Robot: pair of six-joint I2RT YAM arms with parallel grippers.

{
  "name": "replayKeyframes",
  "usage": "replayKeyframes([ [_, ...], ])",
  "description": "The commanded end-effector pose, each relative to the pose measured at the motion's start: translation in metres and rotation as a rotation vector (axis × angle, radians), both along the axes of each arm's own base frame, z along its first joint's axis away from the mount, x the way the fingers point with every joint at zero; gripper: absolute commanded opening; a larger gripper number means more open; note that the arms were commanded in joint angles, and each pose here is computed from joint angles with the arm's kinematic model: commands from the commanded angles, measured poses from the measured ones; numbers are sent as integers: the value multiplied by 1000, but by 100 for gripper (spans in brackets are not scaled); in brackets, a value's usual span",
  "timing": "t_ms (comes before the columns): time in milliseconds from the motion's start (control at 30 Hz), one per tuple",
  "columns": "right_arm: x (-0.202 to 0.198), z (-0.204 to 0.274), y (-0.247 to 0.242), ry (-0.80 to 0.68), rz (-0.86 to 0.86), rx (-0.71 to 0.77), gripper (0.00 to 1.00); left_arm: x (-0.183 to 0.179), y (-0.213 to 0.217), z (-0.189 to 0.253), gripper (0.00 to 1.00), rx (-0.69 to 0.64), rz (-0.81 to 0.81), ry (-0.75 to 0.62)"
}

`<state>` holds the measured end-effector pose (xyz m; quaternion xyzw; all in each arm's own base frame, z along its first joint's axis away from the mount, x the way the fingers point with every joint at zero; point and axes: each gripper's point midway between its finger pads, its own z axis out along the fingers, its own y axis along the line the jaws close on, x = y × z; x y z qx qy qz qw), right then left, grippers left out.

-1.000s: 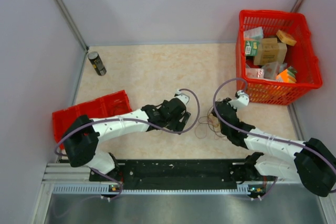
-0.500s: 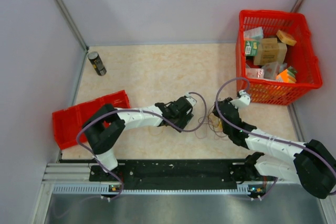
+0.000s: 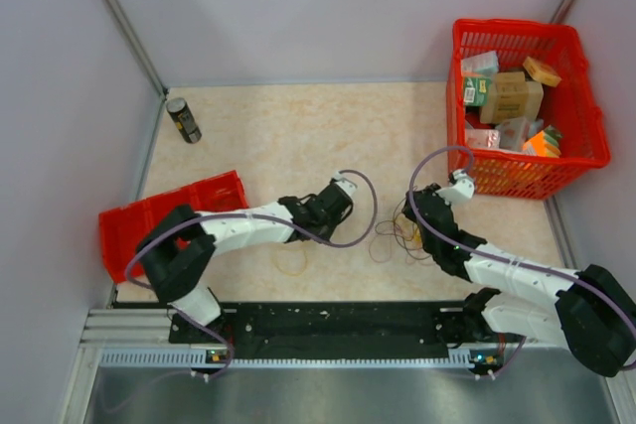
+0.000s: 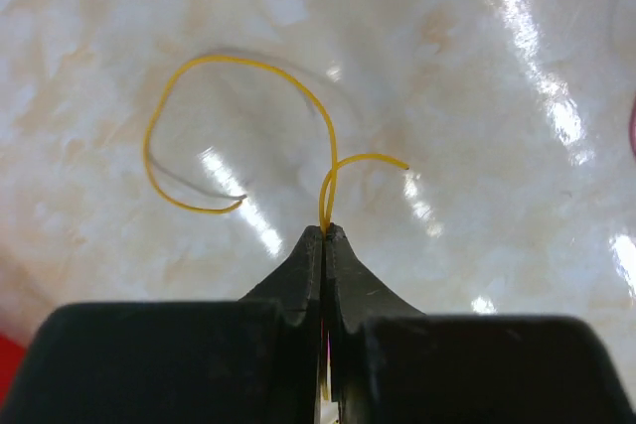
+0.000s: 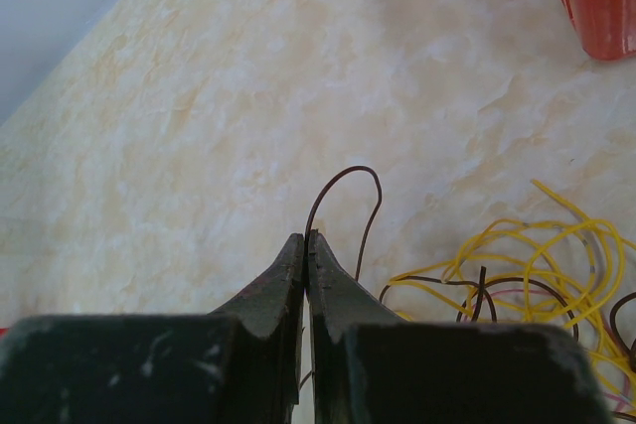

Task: Untangle the cables

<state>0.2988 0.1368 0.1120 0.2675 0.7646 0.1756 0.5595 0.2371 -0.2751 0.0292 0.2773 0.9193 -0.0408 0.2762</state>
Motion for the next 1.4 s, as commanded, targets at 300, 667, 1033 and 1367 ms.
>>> replayKeyframes([
  [300,4,7,0,-24,-2,41,0,28,203,193,0,-365,754,-382],
  [667,3,6,1,-19,4,41,0,18,338,264,0,-360,1196,-836],
  [1033,4,8,1,-23,13,60,0,40,395,223,0,-253,1367,-962],
  [1367,4,5,-3,-17,12,83,0,43,399,167,0,-211,1488,-815],
])
